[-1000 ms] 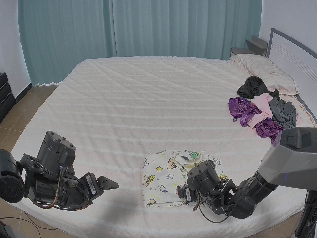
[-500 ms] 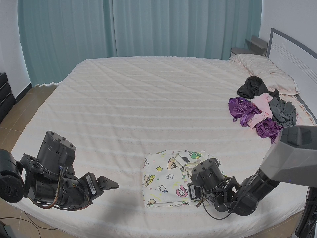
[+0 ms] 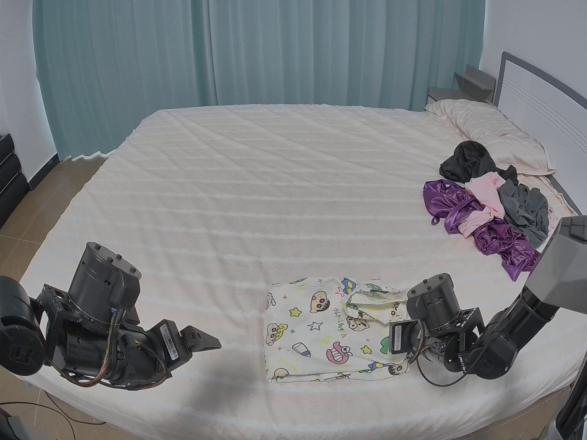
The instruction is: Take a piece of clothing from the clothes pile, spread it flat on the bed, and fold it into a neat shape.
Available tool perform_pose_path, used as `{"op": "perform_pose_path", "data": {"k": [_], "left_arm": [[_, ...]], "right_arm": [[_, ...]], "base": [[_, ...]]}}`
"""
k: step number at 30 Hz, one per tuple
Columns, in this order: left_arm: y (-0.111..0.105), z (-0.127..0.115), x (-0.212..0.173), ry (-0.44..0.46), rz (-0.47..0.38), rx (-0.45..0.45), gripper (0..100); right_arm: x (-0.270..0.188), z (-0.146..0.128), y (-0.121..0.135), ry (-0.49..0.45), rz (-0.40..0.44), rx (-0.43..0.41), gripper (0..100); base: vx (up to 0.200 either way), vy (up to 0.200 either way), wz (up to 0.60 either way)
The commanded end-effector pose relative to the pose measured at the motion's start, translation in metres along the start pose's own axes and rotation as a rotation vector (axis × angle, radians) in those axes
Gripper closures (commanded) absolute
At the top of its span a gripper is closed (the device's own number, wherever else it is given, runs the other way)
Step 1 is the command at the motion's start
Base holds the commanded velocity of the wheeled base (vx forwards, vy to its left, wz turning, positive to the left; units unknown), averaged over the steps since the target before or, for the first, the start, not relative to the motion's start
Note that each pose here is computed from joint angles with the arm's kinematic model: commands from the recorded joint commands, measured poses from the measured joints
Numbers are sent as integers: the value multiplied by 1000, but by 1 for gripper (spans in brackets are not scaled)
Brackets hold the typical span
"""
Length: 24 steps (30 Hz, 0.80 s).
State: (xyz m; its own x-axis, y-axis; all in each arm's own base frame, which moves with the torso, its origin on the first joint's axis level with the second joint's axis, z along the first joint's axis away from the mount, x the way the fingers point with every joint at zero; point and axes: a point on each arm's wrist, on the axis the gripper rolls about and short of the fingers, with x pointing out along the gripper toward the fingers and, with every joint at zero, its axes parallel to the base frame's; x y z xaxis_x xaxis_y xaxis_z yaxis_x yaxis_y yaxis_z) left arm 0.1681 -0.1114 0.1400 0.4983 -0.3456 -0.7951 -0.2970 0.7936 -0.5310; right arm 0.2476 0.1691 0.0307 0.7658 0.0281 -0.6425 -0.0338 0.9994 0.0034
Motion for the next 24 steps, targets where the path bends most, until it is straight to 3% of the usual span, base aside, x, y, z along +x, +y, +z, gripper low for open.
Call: {"op": "perform_pose_path", "data": {"k": [1,6,7,16,19,24], "left_arm": [[0,0,1,2,2,0,0],[0,0,1,3,3,0,0],[0,0,1,3,3,0,0],[0,0,1,2,2,0,0],[0,0,0,0,1,0,0],[0,0,0,1,1,0,0]], "right_arm": [[3,1,-15,18,-22,54,100],[6,-2,-24,61,-9,107,100],[7,-4,-27,74,-7,127,0],[10,-7,-44,105,-33,240,0],[5,1,-47,70,-30,262,0],[-24,24,-39,-36,51,247,0]], "base": [[0,0,0],[0,0,0],[0,0,0],[0,0,0],[0,0,0],[0,0,0]]}}
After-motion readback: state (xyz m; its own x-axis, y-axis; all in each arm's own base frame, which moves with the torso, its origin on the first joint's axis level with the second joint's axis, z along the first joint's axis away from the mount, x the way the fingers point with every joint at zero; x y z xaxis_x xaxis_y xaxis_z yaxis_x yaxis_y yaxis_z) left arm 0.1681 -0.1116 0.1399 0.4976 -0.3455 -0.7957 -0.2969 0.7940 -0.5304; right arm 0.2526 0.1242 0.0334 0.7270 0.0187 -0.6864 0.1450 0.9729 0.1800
